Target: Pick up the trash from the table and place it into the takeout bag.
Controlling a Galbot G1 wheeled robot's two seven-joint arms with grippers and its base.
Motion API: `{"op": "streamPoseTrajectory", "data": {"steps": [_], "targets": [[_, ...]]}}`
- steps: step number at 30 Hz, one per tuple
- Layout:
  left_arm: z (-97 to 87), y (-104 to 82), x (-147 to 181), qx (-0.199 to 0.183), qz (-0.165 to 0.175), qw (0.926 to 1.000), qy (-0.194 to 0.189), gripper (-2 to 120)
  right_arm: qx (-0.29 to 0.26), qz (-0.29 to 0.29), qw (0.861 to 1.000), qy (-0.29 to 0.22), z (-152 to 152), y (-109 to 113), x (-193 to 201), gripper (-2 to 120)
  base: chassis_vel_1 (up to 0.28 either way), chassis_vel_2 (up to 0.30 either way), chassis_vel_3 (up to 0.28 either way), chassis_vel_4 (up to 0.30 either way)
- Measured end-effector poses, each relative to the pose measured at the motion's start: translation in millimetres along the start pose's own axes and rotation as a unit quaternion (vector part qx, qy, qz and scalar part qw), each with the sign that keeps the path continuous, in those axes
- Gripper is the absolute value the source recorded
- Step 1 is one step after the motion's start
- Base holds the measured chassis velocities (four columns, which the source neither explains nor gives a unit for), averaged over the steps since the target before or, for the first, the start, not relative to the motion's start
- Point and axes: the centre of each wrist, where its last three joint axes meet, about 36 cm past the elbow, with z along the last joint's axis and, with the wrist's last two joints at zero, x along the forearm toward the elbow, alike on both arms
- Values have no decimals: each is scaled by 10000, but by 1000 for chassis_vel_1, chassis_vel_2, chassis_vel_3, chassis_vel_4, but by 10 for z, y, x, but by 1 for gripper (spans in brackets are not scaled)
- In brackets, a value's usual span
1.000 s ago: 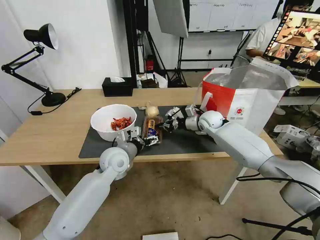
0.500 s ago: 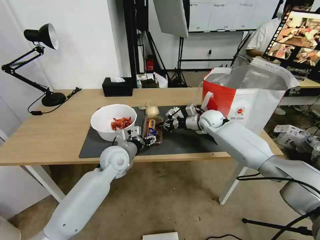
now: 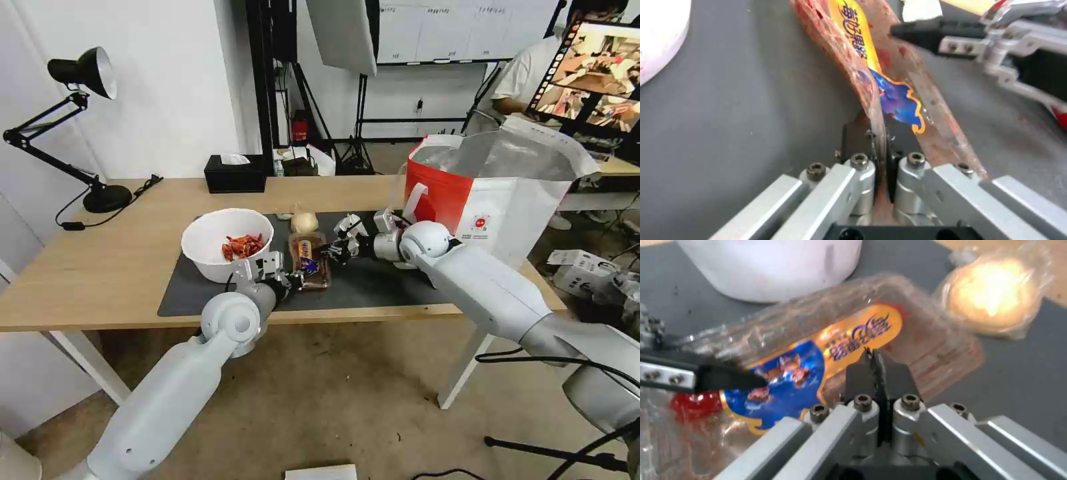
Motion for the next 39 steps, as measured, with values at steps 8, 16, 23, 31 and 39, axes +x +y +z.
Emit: {"op": "streamPoseTrajectory", "data": {"steps": [8,16,23,31,39], "targets": [[11,-60,50,71,-9,10000,-27,0,-17,205,9991,-363,-86,74,317,0,0,0,0,0],[-8,-66,165,278,93,9995,-94,0,-378,611,9935,-885,58,460,623,22,0,0,0,0],[31,-59,249,375,146,9991,-133,0,-785,959,9856,-1151,228,788,748,41,0,0,0,0],[-5,-92,497,486,359,9976,-324,0,-973,1461,9740,-1436,501,1369,1129,71,0,0,0,0],[-107,-97,1041,501,716,9936,-719,0,-1004,1805,9674,-1464,887,1920,1588,98,0,0,0,0]]}}
